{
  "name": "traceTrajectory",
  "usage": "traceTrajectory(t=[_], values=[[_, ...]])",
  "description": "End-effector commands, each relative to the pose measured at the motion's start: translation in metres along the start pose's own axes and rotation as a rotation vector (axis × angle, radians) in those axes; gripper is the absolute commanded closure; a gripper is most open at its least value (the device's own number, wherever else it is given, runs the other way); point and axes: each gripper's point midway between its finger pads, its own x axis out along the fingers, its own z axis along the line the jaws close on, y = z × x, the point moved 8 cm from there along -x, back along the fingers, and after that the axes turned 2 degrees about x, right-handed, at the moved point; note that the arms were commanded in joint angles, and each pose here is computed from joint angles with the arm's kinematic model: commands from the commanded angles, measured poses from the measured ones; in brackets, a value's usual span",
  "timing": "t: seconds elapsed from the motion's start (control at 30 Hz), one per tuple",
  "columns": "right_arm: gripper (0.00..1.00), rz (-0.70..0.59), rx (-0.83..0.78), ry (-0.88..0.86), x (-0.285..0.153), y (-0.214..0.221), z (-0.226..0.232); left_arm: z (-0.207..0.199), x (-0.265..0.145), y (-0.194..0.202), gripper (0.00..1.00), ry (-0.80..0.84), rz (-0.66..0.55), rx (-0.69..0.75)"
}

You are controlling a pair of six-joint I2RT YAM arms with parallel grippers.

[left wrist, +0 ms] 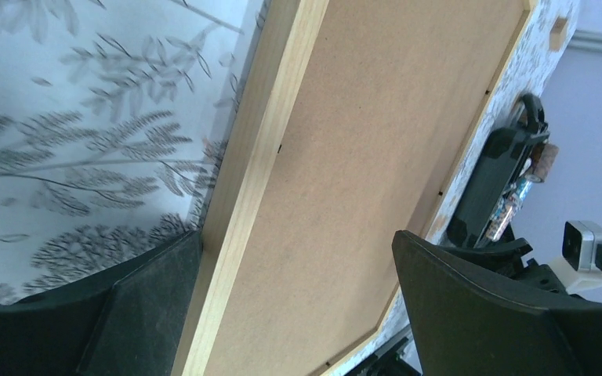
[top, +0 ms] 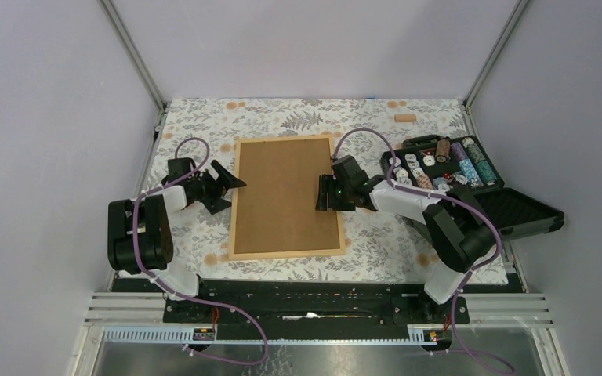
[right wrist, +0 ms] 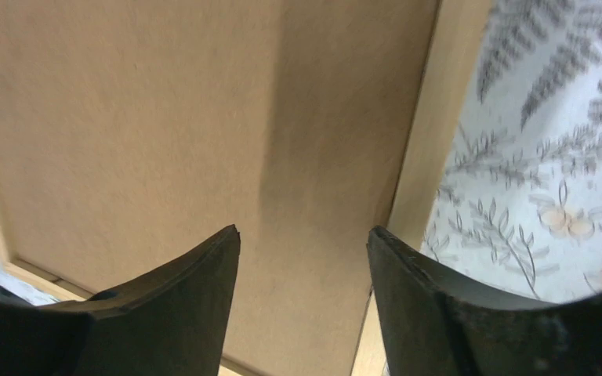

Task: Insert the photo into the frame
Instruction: Adjust the photo frame at the center of the board.

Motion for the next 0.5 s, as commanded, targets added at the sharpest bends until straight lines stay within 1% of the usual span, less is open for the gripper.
traceTrajectory(t=[0.0, 0.13, 0.27, 0.47], values=[[0.29, 0.051, -0.116, 0.097, -0.031, 0.009, 0.003, 0.000, -0.004, 0.024, 0.03, -0.078, 0.105, -0.004], [0.22, 0.023, -0.142, -0.015, -0.052, -0.008, 0.025, -0.005, -0.010, 0.018, 0.02, -0.106, 0.061, 0.033], [0.22, 0.017, -0.131, -0.100, -0.057, -0.018, 0.042, -0.007, -0.012, 0.018, 0.02, -0.101, 0.059, 0.033], [0.25, -0.018, -0.105, -0.109, -0.040, -0.021, 0.042, -0.008, -0.014, 0.020, 0.02, -0.093, 0.069, 0.035]])
